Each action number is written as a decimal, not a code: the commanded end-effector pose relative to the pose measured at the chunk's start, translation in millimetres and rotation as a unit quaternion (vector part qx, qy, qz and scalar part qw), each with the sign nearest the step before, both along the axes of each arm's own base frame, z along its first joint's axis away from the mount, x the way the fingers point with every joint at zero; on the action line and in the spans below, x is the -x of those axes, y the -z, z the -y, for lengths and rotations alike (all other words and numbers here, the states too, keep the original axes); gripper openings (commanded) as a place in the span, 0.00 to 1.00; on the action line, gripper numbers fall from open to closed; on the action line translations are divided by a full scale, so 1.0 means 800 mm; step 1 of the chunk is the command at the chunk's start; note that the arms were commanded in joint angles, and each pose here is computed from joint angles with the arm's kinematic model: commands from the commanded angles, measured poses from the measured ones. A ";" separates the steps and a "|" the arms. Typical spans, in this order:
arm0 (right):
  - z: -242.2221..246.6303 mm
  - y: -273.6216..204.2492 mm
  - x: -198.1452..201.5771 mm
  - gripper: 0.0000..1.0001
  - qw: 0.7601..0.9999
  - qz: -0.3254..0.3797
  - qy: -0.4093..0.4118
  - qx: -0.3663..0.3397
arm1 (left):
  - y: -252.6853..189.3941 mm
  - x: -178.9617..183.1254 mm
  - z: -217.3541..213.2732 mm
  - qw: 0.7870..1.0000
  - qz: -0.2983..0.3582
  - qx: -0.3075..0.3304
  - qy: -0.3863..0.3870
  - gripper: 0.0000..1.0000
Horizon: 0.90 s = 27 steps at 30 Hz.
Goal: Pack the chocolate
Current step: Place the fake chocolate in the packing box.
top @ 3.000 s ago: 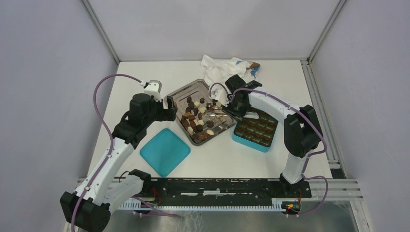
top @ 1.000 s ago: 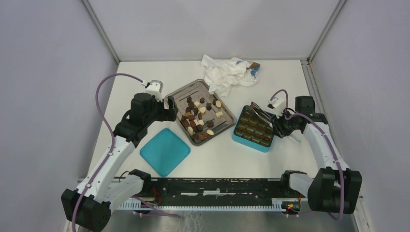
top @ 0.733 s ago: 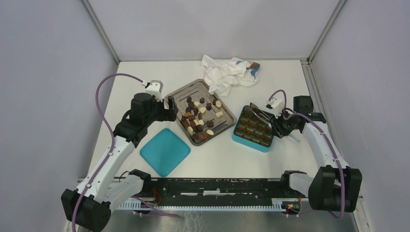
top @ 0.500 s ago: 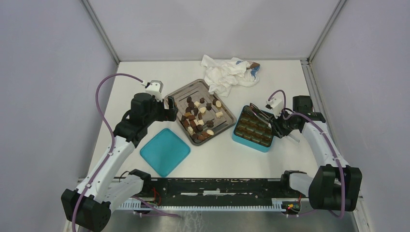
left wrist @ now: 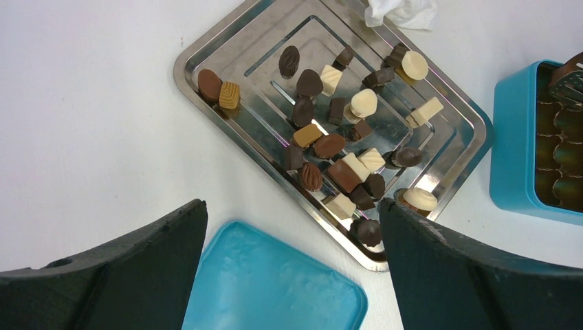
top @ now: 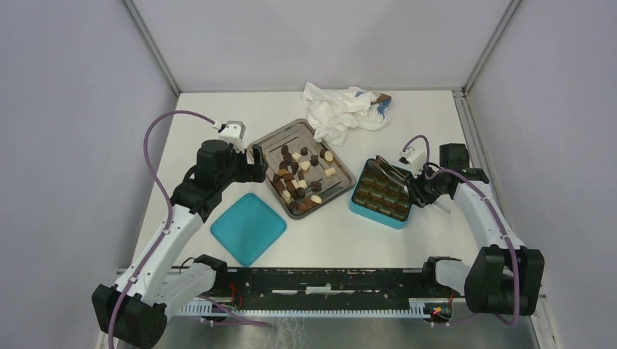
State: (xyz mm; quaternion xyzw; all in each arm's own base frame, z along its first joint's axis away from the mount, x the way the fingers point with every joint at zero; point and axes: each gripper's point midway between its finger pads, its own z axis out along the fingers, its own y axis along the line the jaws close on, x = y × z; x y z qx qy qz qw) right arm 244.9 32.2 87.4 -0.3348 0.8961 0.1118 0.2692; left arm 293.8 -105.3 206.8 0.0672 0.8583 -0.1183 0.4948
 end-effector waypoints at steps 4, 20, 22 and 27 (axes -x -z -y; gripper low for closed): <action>-0.004 -0.008 -0.014 0.41 1.000 0.021 -0.003 -0.005 | -0.017 -0.005 0.000 0.999 0.031 -0.007 0.013 1.00; -0.004 -0.012 -0.015 0.45 1.000 0.024 -0.004 -0.005 | -0.017 -0.005 0.000 0.999 0.031 -0.007 0.013 1.00; -0.005 -0.015 -0.016 0.45 1.000 0.030 -0.004 -0.006 | -0.017 -0.005 0.000 0.999 0.030 -0.007 0.012 1.00; -0.008 -0.029 -0.018 0.44 0.999 0.049 -0.007 -0.013 | -0.018 -0.003 0.008 0.999 0.030 0.000 0.029 0.99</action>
